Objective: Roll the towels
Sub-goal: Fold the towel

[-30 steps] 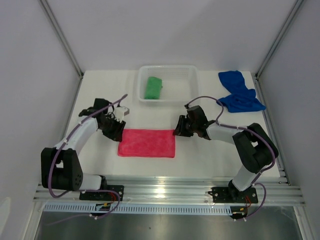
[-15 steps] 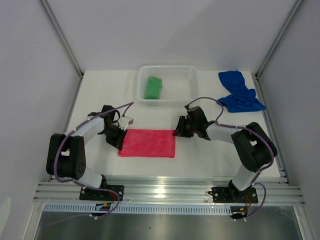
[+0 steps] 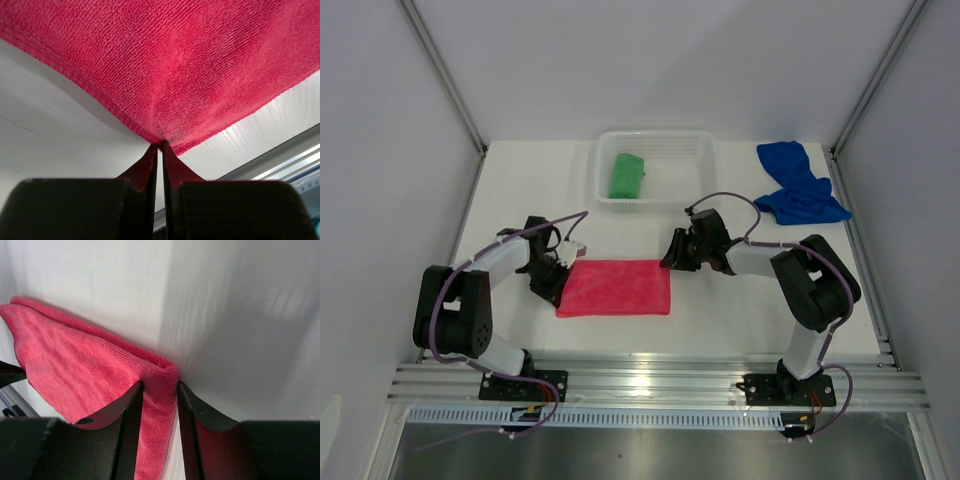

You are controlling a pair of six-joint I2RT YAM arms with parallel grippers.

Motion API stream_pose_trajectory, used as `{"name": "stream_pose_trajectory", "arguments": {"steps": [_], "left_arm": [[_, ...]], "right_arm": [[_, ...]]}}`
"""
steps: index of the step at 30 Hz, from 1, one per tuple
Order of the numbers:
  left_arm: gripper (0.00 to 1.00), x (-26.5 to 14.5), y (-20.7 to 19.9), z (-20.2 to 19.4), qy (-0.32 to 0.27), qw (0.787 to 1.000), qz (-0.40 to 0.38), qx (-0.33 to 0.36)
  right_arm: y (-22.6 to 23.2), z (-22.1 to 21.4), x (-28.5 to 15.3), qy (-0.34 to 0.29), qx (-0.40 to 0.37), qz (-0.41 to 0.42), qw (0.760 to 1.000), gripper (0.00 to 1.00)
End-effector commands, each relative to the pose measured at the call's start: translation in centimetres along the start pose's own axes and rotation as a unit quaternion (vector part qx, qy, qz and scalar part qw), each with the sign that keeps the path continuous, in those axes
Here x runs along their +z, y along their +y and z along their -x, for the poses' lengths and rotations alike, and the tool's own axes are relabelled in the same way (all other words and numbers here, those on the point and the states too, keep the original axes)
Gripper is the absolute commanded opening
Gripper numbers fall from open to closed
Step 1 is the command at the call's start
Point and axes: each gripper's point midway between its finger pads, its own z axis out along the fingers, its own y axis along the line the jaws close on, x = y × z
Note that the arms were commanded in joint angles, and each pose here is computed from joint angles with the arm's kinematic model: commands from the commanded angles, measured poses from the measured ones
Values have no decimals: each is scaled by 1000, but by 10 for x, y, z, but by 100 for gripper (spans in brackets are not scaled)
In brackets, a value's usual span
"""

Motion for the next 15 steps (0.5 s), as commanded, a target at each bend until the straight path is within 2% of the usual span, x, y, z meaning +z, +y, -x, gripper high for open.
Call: {"name": "stream_pose_trajectory", "arguments": {"steps": [1, 2, 5, 9, 10, 13, 15], "left_arm": [[10, 4, 6, -9, 21, 1000, 15, 8], [12, 4, 8, -8, 19, 1000, 19, 9], [15, 3, 9, -6, 15, 1000, 25, 11], [22, -4, 14, 3, -3, 999, 38, 14], [27, -8, 15, 9, -13, 999, 42, 17], [35, -19, 13, 23, -34, 998, 40, 19], [37, -22, 10, 23, -34, 999, 32, 19]], "right_arm": [[-3, 4, 9, -1, 3, -4, 1000, 34], [-3, 4, 9, 0, 4, -5, 1000, 25], [-8, 7, 3, -10, 8, -17, 1000, 10], [-14, 4, -10, -17, 13, -28, 999, 3], [-15, 0, -15, -16, 15, -30, 999, 2], [-22, -12, -25, -16, 26, -41, 999, 2], [-24, -15, -29, -20, 29, -44, 998, 3]]}}
